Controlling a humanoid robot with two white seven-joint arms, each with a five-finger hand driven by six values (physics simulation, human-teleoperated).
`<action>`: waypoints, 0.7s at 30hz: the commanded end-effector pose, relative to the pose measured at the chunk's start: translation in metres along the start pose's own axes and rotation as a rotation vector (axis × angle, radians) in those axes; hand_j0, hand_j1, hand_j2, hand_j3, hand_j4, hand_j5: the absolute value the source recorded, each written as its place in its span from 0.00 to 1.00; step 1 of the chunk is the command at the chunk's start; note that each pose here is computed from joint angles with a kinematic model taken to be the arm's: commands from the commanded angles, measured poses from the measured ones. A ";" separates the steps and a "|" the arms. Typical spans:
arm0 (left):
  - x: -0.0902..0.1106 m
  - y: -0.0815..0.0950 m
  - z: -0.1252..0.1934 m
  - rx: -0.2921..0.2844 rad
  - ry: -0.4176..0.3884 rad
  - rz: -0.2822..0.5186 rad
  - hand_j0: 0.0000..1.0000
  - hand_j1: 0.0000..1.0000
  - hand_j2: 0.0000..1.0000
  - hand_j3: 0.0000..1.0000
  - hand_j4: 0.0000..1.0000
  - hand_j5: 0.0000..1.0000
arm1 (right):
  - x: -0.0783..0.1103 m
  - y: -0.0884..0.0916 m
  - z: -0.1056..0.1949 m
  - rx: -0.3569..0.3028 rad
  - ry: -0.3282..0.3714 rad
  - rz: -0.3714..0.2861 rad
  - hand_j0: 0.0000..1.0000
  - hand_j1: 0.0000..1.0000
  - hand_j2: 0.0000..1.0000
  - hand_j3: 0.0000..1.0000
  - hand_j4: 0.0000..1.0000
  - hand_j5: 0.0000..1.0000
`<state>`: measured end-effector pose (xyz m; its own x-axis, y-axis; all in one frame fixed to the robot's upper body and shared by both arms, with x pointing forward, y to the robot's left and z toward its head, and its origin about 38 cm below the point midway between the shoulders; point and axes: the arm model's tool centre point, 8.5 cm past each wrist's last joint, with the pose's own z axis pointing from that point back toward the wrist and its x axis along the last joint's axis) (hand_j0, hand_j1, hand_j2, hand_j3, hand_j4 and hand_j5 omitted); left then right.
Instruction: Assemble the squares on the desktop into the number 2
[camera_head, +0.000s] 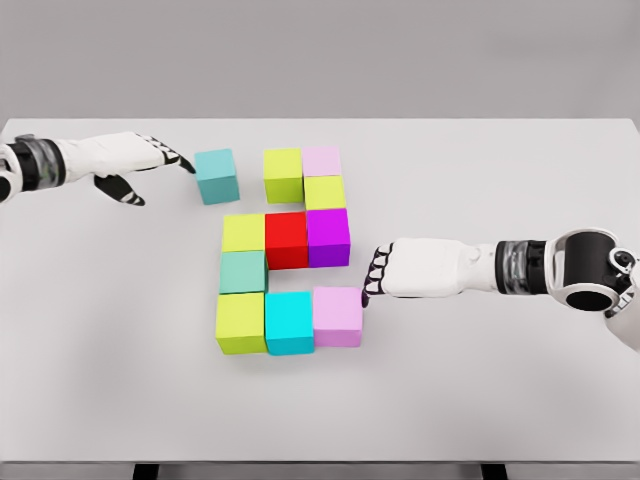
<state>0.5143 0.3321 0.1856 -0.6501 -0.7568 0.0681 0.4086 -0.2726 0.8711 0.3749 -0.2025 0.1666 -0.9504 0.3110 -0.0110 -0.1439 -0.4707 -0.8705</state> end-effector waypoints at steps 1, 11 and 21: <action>0.004 0.003 -0.002 0.010 -0.011 -0.001 0.86 0.86 0.86 0.86 0.86 0.86 | 0.000 0.000 0.000 -0.003 0.001 -0.005 0.69 0.69 0.69 0.69 0.69 0.69; 0.002 0.005 0.000 0.012 -0.005 -0.004 0.86 0.86 0.86 0.86 0.86 0.86 | -0.053 -0.024 0.117 -0.252 0.305 -0.107 1.00 1.00 1.00 1.00 1.00 1.00; -0.008 -0.002 -0.005 -0.009 0.030 0.020 0.87 0.87 0.87 0.87 0.87 0.87 | -0.035 0.006 0.128 -0.418 0.280 -0.310 1.00 1.00 1.00 1.00 1.00 1.00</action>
<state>0.5205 0.3357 0.1842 -0.6305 -0.7737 0.0622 0.4188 -0.2716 0.8665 0.3697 -0.3253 0.2213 -0.7640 0.6212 0.1746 -0.2388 -0.0208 -0.9708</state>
